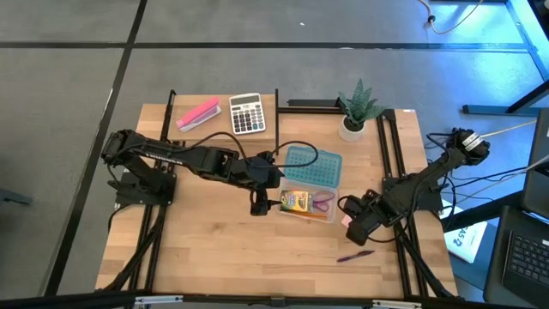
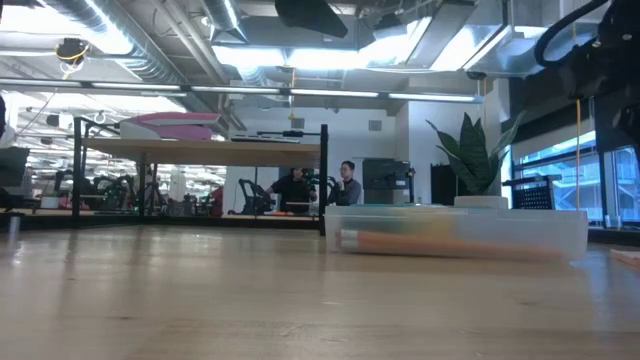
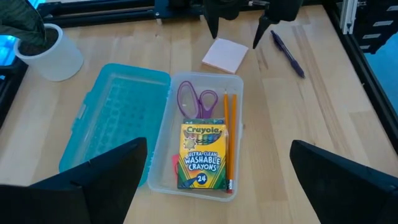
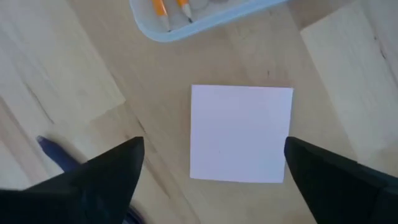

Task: Pack school essentials
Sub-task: Put the sticky notes into the supply box

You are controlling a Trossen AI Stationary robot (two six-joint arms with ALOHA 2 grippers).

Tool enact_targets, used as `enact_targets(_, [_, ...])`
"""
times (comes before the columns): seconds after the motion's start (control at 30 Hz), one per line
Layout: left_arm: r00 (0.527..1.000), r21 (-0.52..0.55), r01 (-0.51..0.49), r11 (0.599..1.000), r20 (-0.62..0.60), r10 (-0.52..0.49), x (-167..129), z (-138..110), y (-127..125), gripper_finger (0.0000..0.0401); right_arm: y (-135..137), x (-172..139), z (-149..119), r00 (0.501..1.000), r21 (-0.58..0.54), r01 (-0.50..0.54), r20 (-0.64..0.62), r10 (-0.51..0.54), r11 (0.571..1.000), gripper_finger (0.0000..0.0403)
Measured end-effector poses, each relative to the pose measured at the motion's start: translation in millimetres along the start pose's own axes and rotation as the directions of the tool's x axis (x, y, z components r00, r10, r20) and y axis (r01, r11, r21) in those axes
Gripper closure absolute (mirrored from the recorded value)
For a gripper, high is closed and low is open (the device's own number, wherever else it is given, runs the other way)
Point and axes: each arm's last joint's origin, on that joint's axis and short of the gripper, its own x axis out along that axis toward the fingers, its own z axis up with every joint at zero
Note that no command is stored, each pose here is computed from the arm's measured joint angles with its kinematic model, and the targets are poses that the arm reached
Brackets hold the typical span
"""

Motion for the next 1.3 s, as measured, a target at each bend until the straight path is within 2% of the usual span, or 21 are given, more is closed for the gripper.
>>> enact_targets(0.73, [1.000, 0.000, 0.000, 1.000, 0.000, 0.000, 0.0, 0.0, 0.0, 0.0012, -2.2, 1.2, -3.2, 1.000, 0.003, 0.024, -0.006, -0.024, 1.000, 0.0004])
enact_targets(0.87, [1.000, 0.000, 0.000, 1.000, 0.000, 0.000, 0.0, 0.0, 0.0, 0.0012, -8.2, 12.7, -7.3, 0.999, -0.040, 0.033, -0.007, -0.033, 0.999, 0.0004])
enact_targets(1.1, [1.000, 0.000, 0.000, 1.000, 0.000, 0.000, 0.0, 0.0, 0.0, 0.0012, -19.8, 36.2, -15.9, 1.000, -0.043, 0.020, 0.000, -0.020, 0.999, 0.0004])
enact_targets(1.3, [1.000, 0.000, 0.000, 1.000, 0.001, 0.000, -0.1, 0.1, 0.0, 0.0012, -24.3, 42.4, -18.7, 1.000, -0.040, 0.024, -0.003, -0.024, 0.999, 0.0004])
